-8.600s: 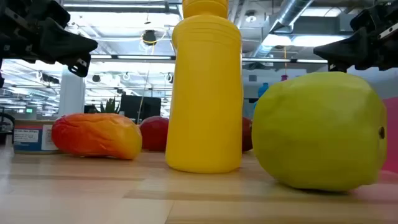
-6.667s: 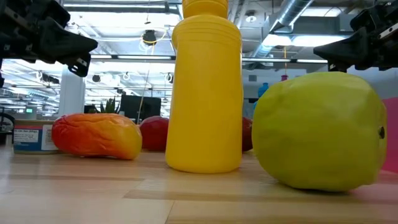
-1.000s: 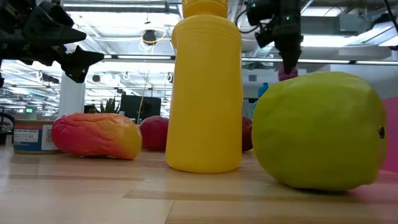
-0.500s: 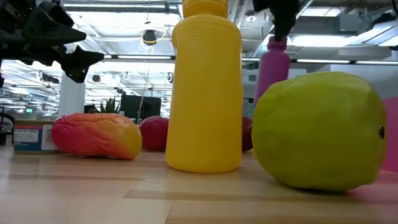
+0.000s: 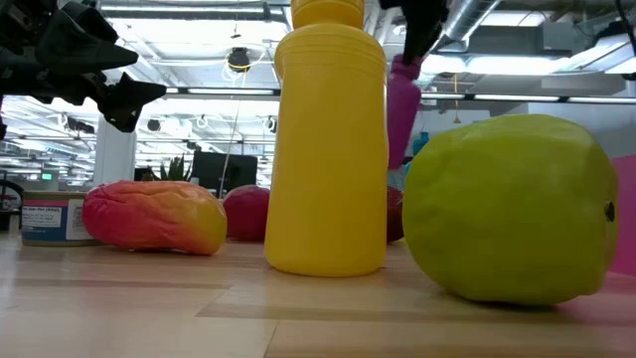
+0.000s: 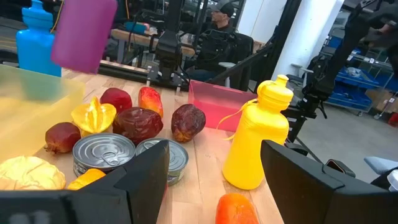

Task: Pick & Place Food Item
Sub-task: Put the purple tumbler into the yellow bin

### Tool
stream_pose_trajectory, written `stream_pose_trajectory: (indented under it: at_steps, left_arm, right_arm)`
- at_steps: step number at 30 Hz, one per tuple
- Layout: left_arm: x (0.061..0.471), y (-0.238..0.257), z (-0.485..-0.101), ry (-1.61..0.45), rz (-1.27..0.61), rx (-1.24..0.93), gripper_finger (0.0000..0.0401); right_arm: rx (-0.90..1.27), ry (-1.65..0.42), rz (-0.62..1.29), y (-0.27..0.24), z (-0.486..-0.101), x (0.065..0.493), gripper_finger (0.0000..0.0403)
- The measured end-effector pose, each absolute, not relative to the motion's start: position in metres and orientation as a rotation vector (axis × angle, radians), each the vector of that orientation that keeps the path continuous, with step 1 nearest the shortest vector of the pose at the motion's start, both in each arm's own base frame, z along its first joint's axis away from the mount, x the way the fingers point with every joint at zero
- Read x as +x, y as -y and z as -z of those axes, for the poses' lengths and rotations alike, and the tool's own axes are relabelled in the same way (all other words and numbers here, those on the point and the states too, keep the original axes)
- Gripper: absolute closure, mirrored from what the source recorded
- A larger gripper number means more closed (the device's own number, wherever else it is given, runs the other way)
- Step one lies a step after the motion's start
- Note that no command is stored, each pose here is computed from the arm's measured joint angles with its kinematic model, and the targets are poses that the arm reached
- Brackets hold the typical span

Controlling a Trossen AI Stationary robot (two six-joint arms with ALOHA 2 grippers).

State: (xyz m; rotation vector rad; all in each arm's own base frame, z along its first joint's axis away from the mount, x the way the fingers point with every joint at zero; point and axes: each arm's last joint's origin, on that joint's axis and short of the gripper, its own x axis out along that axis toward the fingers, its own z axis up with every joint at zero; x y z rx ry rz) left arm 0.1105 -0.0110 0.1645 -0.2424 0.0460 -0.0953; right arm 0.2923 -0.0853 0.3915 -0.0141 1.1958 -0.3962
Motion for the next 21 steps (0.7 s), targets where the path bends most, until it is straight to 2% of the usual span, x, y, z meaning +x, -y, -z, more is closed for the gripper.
stream_pose_trajectory:
  at_steps: [12, 21]
  left_arm:
    - [0.113, 0.011, -0.160, -0.092, 0.088, -0.240, 0.0155]
    - [0.115, 0.011, -0.157, -0.120, 0.078, -0.238, 0.0155]
  right_arm:
    - [-0.075, -1.360, 0.387, 0.139, -0.345, 0.325, 0.0209]
    - [-0.004, -1.396, 0.280, 0.162, -0.325, 0.337, 0.0209]
